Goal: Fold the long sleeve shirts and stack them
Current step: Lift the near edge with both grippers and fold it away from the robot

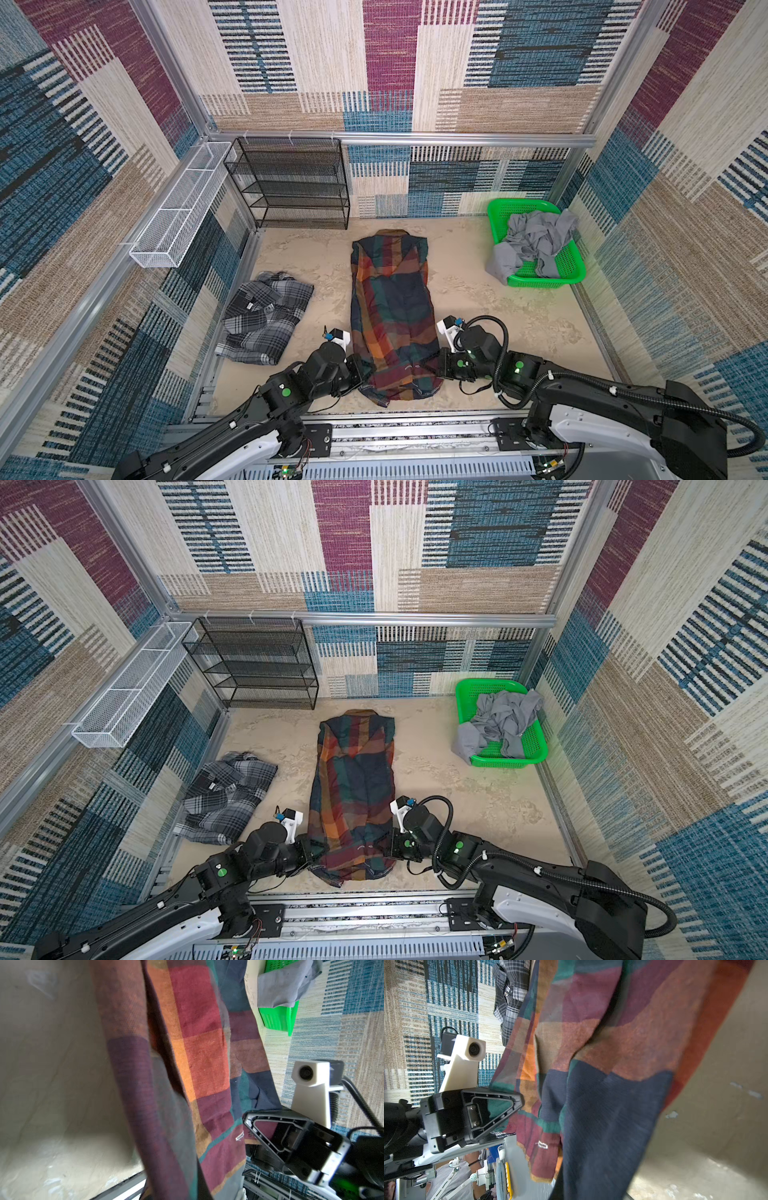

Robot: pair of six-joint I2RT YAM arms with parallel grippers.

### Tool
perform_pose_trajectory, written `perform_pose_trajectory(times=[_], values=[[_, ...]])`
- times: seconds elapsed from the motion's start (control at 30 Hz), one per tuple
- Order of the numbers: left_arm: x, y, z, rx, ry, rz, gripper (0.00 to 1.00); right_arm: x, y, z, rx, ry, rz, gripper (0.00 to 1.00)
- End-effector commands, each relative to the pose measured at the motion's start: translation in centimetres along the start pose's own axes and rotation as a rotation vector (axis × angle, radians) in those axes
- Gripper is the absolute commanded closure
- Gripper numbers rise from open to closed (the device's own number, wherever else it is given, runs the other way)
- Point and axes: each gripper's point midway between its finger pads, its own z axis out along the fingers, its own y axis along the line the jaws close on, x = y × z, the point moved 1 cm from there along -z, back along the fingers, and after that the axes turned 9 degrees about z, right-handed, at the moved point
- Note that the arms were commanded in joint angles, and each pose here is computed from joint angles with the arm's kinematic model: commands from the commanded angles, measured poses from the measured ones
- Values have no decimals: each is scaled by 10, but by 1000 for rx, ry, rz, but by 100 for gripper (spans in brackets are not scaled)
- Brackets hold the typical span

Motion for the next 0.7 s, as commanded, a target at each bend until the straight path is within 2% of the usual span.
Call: perform_pose_trajectory(times=[0.0,0.27,0.67], values=[[-7,5,-6,-53,-37,-97,100,-10,10,-2,6,-39,-34,100],[-32,-23,-20,-54,-119,-162,100,-22,34,0,-18,-55,-48,100],[-52,-6,-17,-202,-174,-267,100,-43,34,4,-28,-36,59,100]])
